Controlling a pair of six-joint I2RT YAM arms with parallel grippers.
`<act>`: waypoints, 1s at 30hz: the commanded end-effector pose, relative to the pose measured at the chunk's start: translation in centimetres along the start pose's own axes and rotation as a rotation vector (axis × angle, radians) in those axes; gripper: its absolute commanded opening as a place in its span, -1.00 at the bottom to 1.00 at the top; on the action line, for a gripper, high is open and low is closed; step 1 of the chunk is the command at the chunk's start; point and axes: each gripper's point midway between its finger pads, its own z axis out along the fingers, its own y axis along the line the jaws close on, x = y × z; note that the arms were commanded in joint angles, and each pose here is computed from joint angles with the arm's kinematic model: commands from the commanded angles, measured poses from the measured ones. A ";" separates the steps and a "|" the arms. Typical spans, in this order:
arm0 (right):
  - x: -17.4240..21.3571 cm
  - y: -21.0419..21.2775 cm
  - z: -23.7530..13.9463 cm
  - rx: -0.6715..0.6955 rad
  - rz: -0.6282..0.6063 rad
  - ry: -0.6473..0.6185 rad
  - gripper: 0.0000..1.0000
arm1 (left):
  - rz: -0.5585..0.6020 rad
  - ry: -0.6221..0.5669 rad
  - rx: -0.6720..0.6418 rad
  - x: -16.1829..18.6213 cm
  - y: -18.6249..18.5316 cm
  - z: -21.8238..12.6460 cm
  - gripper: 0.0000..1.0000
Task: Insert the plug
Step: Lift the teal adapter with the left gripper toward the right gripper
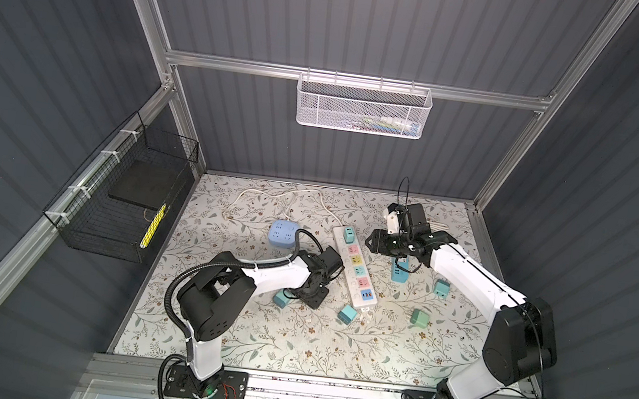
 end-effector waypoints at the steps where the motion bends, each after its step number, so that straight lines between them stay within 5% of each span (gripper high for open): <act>1: 0.4 0.1 -1.2 0.005 -0.013 0.002 0.13 | 0.031 -0.104 0.014 -2.0 -0.3 -2.1 -0.22; 11: 0.1 2.1 -4.3 -0.082 -0.014 -0.023 0.09 | 0.151 -0.676 0.009 -11.2 -0.4 -13.5 -0.41; 17: 0.0 5.8 -6.7 -0.269 -0.053 -0.023 0.05 | 0.275 -0.969 0.006 -13.9 -1.5 -16.3 -0.42; 22: 0.3 8.6 -8.0 -0.420 -0.095 0.008 0.03 | 0.318 -1.042 0.044 -14.7 -2.6 -17.0 -0.41; 30: 1.3 9.8 -6.5 -0.477 -0.115 0.093 0.04 | 0.353 -1.036 0.108 -14.1 -3.7 -16.7 -0.40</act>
